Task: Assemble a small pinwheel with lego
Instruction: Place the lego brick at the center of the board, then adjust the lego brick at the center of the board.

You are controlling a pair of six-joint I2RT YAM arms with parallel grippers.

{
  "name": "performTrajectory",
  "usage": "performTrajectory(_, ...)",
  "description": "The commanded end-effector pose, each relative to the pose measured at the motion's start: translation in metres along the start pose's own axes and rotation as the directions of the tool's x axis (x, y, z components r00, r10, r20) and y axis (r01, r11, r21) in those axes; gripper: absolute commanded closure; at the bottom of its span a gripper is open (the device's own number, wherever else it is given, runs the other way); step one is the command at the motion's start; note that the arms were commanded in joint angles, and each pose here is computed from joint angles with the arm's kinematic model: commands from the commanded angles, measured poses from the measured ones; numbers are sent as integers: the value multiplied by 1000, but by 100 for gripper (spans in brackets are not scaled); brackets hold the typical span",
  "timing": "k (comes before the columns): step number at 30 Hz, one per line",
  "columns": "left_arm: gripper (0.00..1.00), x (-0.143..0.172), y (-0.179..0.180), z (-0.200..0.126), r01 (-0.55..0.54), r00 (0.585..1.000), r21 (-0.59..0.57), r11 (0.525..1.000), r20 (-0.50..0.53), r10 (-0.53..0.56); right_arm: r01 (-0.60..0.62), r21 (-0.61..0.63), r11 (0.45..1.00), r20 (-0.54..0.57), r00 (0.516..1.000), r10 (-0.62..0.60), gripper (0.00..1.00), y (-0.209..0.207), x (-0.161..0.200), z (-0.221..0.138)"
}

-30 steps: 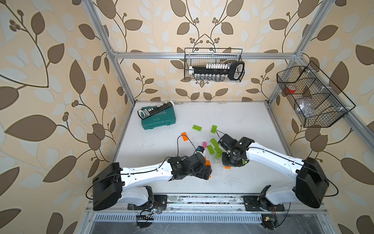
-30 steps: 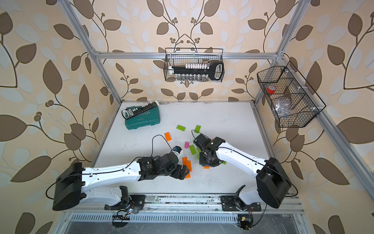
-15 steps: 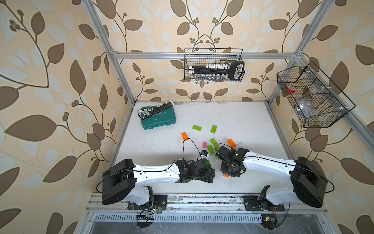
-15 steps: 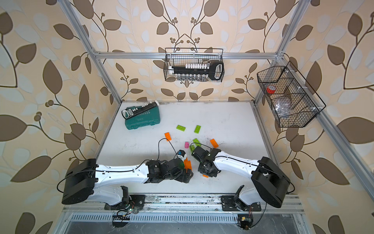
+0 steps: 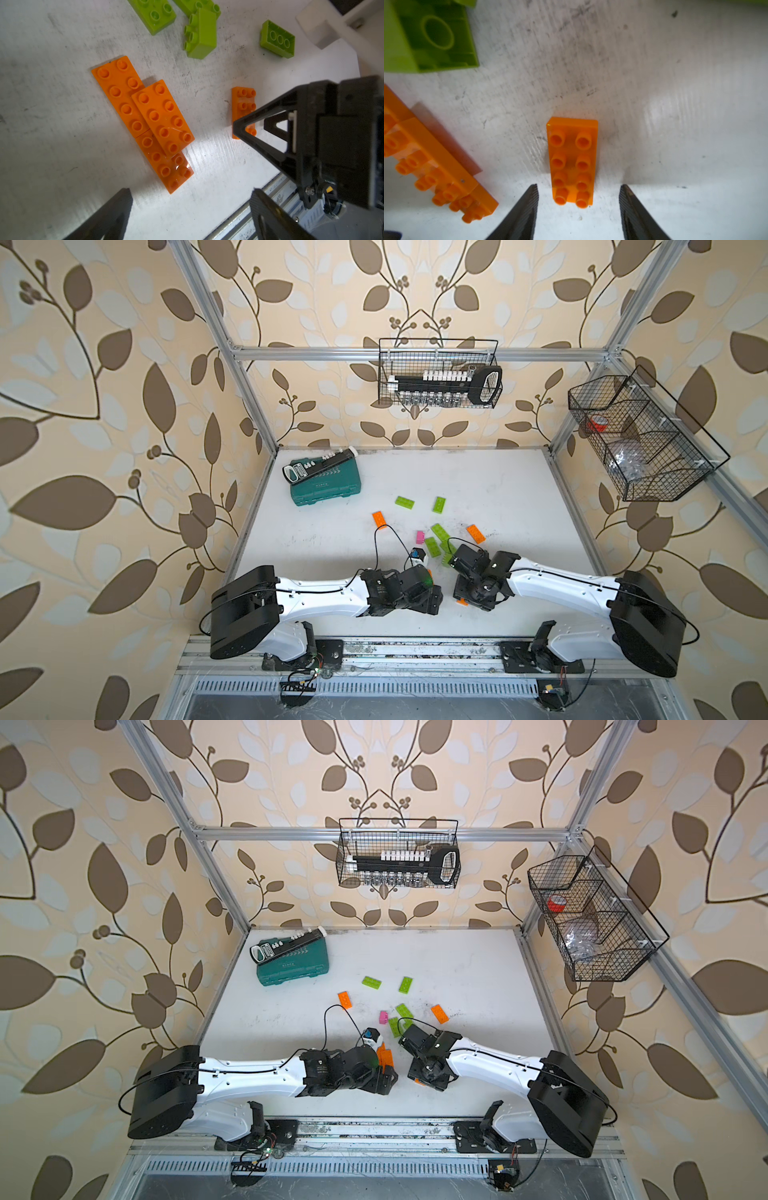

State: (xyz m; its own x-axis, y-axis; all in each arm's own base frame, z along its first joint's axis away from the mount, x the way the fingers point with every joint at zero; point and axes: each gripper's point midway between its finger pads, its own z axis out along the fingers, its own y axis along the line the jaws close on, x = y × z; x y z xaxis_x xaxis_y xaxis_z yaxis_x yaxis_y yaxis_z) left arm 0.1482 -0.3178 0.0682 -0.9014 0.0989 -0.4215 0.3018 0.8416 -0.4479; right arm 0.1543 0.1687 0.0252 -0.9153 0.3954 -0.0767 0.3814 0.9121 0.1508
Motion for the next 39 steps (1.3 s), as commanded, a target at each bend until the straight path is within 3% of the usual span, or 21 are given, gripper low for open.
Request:
performTrajectory(1, 8, -9, 5, -5, 74, 997, 38, 997, 27, -75, 20, -18, 1000, -39, 999, -20, 41, -2, 10, 5)
performTrajectory(17, 8, -31, 45, -22, 196, 979, 53, 979, 54, -199, 137, -156, 978, -55, 988, -147, 47, 46, 6, 15)
performTrajectory(22, 9, -35, 48, -24, 215, 974, 60, 975, 57, -218, 160, -140, 977, -50, 984, -168, 50, 45, 0, 14)
performTrajectory(28, 11, -42, 48, -21, 260, 963, 109, 959, 47, -267, 241, -76, 968, -25, 970, -244, 50, 32, -3, -15)
performTrajectory(33, 16, -54, 32, -9, 279, 958, 186, 942, 15, -287, 267, 50, 962, -31, 963, -266, 69, 23, -10, -25)
performTrajectory(39, 24, -78, 24, -2, 294, 952, 253, 922, 9, -306, 240, 49, 970, -18, 971, -239, 81, 42, -16, -20)
